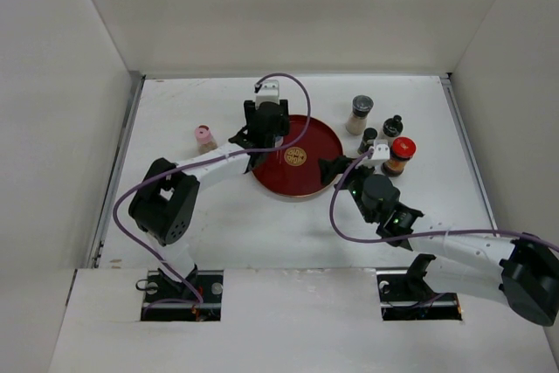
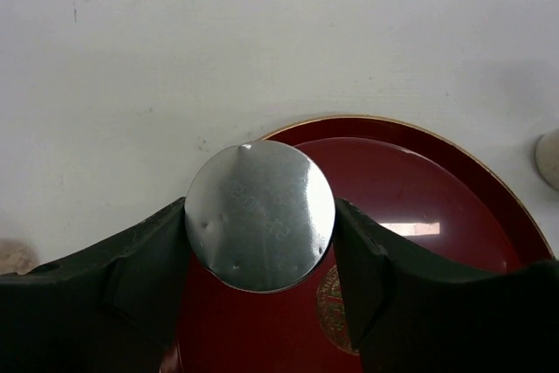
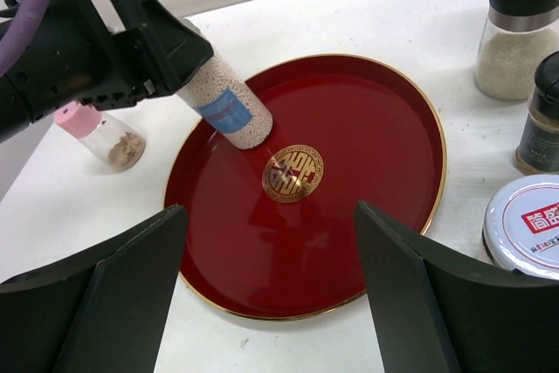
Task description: Organize the condiment bottles
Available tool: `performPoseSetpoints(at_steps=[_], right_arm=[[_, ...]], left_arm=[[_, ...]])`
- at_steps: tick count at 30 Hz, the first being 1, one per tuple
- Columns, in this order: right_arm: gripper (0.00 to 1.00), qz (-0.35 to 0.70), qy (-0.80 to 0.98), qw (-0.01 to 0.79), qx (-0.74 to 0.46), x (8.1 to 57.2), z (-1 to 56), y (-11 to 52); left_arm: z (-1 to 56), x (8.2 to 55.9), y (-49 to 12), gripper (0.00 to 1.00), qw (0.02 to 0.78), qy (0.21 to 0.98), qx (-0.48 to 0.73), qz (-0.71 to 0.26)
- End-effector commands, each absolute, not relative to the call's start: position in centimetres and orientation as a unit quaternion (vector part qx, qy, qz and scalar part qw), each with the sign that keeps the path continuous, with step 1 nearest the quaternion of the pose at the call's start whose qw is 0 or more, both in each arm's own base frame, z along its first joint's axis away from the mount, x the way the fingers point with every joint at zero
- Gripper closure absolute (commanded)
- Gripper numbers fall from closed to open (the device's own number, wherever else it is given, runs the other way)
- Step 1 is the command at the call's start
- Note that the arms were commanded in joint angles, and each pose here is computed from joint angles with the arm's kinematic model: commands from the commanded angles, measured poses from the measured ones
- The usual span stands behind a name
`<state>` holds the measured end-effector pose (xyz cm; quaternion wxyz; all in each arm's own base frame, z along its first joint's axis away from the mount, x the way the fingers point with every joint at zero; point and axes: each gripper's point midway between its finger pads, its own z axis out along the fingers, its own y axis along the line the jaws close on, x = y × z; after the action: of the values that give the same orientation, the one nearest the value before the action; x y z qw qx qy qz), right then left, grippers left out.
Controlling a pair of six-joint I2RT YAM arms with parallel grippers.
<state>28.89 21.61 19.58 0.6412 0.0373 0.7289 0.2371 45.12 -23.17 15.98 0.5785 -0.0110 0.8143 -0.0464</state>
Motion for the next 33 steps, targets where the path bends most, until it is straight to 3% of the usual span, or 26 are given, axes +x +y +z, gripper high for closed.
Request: performPoseSetpoints(at_steps=[1,5,9,14,21,33], right_arm=[[0.17,0.259,0.711,0.652,0.05,29.1,21.1,21.9],[0.16,0.259,0.712,0.65,0.053,29.2,20.9,21.8],[0.16,0.258,0.713,0.65,0.053,29.3,20.8,21.9],[0.15,0.258,0.713,0.65,0.052,29.3,20.9,22.0],[0.14,0.261,0.716,0.646,0.05,29.4,20.7,22.3],[0.08,0.263,0.723,0.638,0.037,29.4,20.4,23.0]], left_arm=[[21.8,46.8,-23.5,0.37,0.645,0.758,-0.05,-0.085],[21.5,46.3,-23.1,0.16,0.643,0.76,-0.048,-0.084],[24.3,45.3,-22.3,0.07,0.66,0.743,-0.057,-0.096],[26.9,43.1,-17.5,0.06,0.678,0.723,-0.102,-0.088],[21.1,41.0,-6.6,0.07,0.618,0.755,-0.219,-0.008],[13.9,43.4,-2.6,0.13,0.555,0.791,-0.25,0.066]])
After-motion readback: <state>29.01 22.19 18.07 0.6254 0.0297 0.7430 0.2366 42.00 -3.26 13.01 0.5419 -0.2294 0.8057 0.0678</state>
